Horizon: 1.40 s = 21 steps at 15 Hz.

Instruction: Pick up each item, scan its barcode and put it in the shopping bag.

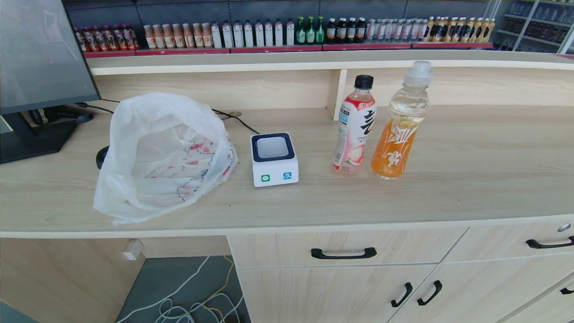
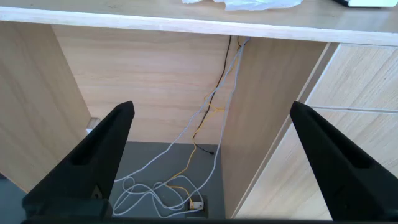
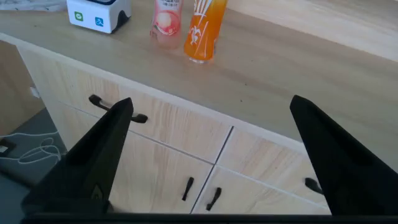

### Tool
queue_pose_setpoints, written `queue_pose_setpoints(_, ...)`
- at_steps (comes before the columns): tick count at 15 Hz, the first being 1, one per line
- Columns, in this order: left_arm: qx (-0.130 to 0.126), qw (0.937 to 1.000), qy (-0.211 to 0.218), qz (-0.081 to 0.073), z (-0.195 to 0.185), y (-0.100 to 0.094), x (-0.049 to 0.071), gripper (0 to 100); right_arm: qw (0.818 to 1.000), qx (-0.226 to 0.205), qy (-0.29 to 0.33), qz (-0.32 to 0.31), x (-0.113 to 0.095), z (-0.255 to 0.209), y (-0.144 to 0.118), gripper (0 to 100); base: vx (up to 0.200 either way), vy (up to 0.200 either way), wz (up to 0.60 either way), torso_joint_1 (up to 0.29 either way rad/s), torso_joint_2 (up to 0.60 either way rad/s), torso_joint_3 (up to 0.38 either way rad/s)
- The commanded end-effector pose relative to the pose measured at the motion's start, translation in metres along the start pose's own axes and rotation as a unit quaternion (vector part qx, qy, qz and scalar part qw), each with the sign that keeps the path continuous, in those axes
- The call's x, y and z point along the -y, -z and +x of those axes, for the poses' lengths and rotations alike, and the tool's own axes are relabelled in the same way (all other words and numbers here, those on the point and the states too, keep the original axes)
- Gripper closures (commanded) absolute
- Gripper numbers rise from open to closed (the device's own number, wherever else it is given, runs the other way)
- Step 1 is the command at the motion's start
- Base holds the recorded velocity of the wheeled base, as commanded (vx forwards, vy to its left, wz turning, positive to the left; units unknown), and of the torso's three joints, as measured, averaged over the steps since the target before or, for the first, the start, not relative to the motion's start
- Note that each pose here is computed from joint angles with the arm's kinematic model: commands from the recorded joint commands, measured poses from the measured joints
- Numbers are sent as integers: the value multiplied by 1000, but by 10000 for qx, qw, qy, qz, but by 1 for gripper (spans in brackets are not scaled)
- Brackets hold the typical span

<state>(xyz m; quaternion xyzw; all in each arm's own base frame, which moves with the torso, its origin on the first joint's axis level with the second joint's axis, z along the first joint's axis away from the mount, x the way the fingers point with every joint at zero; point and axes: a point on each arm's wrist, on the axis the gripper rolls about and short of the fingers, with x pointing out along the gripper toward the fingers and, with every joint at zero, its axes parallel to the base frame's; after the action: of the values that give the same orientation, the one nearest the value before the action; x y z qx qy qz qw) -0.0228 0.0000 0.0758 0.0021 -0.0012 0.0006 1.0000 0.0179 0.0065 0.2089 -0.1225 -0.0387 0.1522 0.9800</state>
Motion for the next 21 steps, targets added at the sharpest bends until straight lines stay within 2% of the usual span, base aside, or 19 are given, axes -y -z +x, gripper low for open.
queue_pose_setpoints(1,4,10000,-1,2,0,0,0,0,9983,-149,-563,-74,4,41,-5,0,0,0,0,0,0,0)
queue_pose_setpoints(5,4,10000,-1,2,0,0,0,0,9962,367,-789,-92,5,94,-20,0,0,0,0,0,0,0)
queue_pose_setpoints(7,4,10000,-1,2,0,0,0,0,9951,444,-878,-104,-2,107,-20,0,0,0,0,0,0,0)
queue_pose_setpoints(11,4,10000,-1,2,0,0,0,0,9955,336,-875,-110,-16,113,-20,0,0,0,0,0,0,0)
queue_pose_setpoints(13,4,10000,-1,2,0,0,0,0,9952,232,-951,-68,-38,126,-23,0,0,0,0,0,0,0)
queue_pose_setpoints(16,4,10000,-1,2,0,0,0,0,9953,383,-892,11,-67,155,-32,0,0,0,0,0,0,0)
queue_pose_setpoints(19,4,10000,-1,2,0,0,0,0,9967,717,-201,315,-93,191,-32,0,0,0,0,0,0,0)
queue_pose_setpoints(21,4,10000,-1,2,0,0,0,0,9956,815,-30,451,-106,198,-35,0,0,0,0,0,0,0)
